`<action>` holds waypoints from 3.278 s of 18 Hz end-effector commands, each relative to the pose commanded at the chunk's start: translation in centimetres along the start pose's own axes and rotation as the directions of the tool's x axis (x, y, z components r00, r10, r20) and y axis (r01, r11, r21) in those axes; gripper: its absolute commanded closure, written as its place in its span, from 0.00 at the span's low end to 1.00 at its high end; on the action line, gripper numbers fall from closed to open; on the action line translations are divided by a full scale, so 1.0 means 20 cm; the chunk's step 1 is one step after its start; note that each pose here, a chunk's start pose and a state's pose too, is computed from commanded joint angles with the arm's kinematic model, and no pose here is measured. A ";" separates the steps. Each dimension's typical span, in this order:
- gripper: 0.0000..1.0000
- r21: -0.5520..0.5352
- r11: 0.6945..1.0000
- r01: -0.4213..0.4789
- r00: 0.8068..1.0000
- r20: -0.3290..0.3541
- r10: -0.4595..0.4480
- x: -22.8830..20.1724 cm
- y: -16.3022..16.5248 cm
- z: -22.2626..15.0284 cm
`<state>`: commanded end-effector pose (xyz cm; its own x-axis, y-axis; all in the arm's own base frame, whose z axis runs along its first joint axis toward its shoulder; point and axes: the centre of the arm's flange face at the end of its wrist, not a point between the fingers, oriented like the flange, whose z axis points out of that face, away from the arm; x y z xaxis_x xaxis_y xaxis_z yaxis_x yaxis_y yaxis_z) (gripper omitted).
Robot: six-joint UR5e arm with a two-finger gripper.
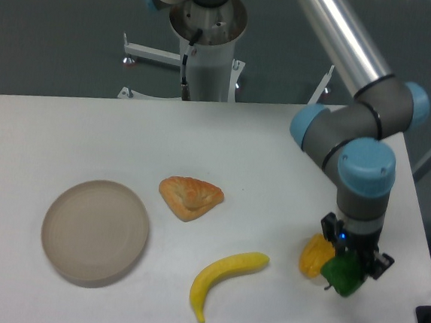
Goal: Place the green pepper on the table
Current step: 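Close the gripper on the green pepper beside the yellow pepper, then lift the green pepper and carry it away from the yellow pepper, then lower the green pepper onto the table near the pastry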
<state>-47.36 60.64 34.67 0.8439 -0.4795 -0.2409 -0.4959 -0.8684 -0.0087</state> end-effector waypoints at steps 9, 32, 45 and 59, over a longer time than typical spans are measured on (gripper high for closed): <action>0.73 0.025 0.996 -0.086 0.991 -0.101 0.088 0.31 0.28 -0.02; 0.74 0.223 0.974 -0.039 0.956 -0.276 0.102 0.82 0.39 0.17; 0.73 0.223 0.974 -0.029 0.950 -0.298 0.096 0.87 0.36 0.20; 0.73 0.215 0.976 0.040 0.945 -0.325 0.033 0.88 0.33 0.22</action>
<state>-36.70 47.05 26.05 0.8478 -0.5232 0.0871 -0.4946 -0.8391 -0.2265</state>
